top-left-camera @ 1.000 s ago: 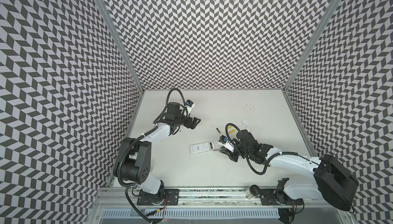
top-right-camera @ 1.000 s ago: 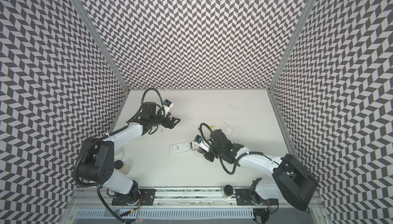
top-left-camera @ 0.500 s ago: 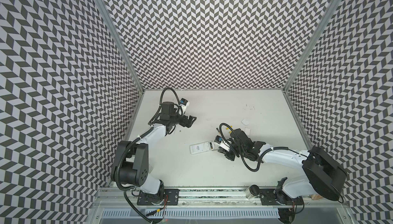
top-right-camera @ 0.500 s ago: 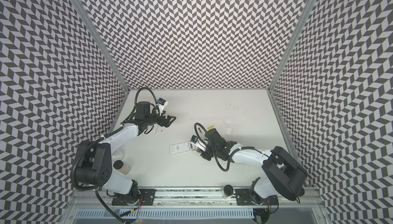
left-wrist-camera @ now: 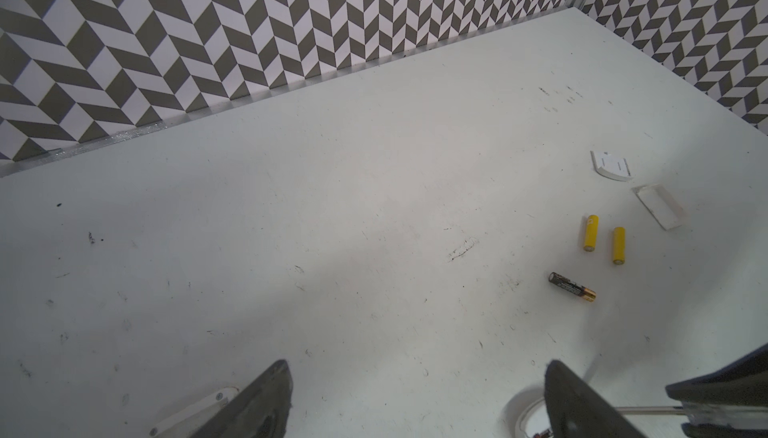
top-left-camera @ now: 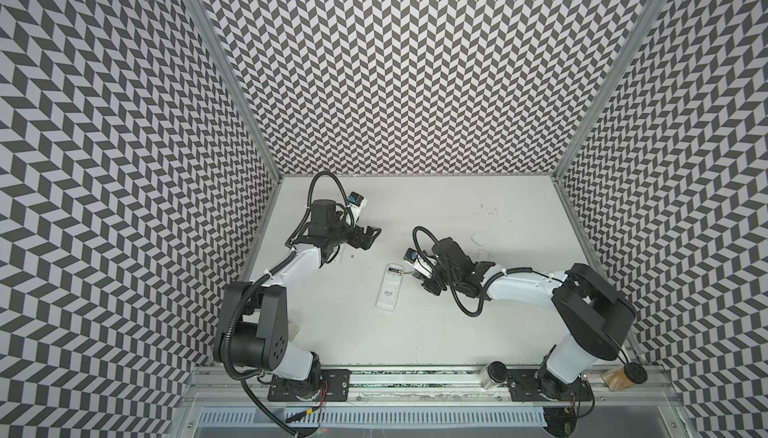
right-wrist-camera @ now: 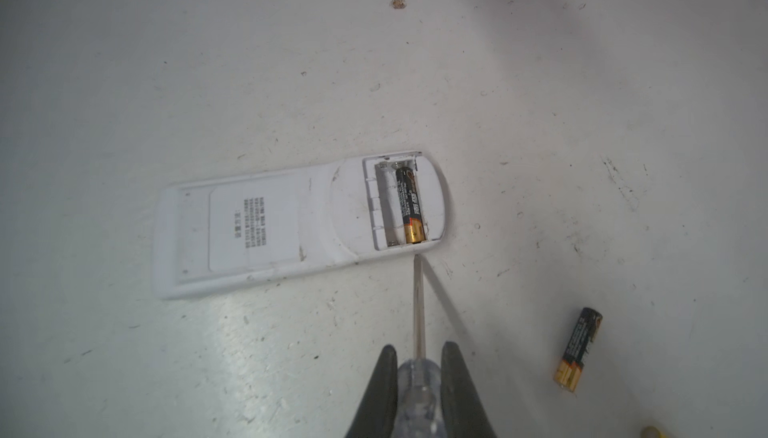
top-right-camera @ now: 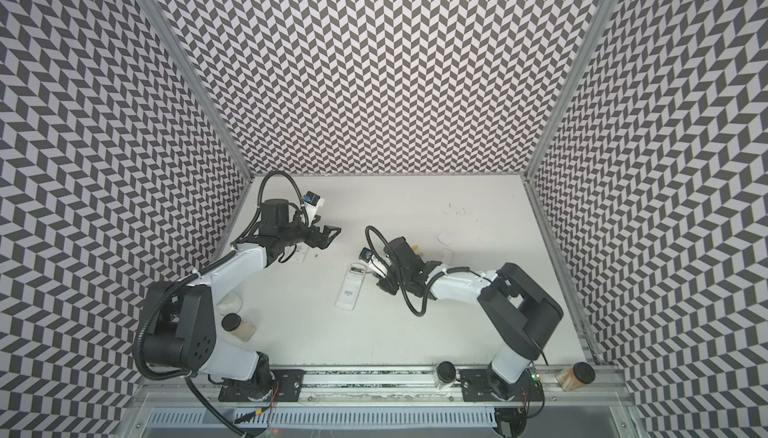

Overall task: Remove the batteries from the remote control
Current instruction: 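Move the left gripper back to the remote while the right brings the screwdriver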

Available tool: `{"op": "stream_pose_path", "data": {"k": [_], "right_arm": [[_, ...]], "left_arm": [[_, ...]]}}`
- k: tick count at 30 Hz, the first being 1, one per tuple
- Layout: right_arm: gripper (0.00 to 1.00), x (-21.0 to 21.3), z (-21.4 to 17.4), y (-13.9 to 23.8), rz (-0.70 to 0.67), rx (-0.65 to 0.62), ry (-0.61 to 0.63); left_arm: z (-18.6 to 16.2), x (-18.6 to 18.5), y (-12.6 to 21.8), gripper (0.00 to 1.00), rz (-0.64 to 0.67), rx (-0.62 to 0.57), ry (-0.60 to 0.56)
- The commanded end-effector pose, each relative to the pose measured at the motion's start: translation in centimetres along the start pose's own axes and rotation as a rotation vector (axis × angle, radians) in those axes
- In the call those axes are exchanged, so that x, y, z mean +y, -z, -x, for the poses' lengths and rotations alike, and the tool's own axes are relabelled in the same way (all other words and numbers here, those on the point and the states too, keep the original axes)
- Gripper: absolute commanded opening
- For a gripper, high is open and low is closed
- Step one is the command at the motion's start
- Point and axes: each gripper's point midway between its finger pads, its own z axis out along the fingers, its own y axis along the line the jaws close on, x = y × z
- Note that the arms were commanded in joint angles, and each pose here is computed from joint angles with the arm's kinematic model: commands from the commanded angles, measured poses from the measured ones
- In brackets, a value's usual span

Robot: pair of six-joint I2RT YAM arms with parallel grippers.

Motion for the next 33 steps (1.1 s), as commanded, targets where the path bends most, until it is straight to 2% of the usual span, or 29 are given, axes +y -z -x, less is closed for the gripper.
{"op": "stream_pose_path", "data": {"k": [1, 7, 11, 14, 17, 21, 26, 33], "right_arm": [[0.0, 0.6, 1.5, -1.4, 0.047, -0.032, 0.037], [0.0, 3.1, 3.0, -3.3, 0.143, -0.053, 0.081], [0.0, 4.9, 3.5, -3.5, 0.197, -0.082, 0.111], [0.0, 5.7, 3.8, -3.1, 0.219, -0.086, 0.133], [0.0, 4.9, 3.9, -2.2, 0.165, -0.104, 0.148], [0.0, 3.5, 3.8, -0.8, 0.082, -0.096, 0.169], [0.0, 3.2, 5.0, 2.1, 0.031, -0.199, 0.239], [0.0, 5.2, 6.4, 4.0, 0.091, -0.334, 0.384]], "left_arm": [[0.9, -0.1, 1.0, 0.95, -0.005, -0.006, -0.045], [2.2, 0.0, 1.9, 0.95, -0.003, 0.025, -0.158], [2.1, -0.5, 2.3, 0.95, -0.049, 0.041, -0.349], [0.5, -2.7, 3.0, 0.96, -0.188, 0.086, -0.547], [-2.5, -4.8, 4.0, 0.97, -0.352, 0.147, -0.717], [-5.8, -5.3, 4.3, 0.97, -0.432, 0.239, -0.857], [-7.9, -5.9, 4.6, 0.97, -0.505, 0.296, -0.829], [-12.2, -7.3, 5.2, 0.97, -0.62, 0.36, -0.792]]}}
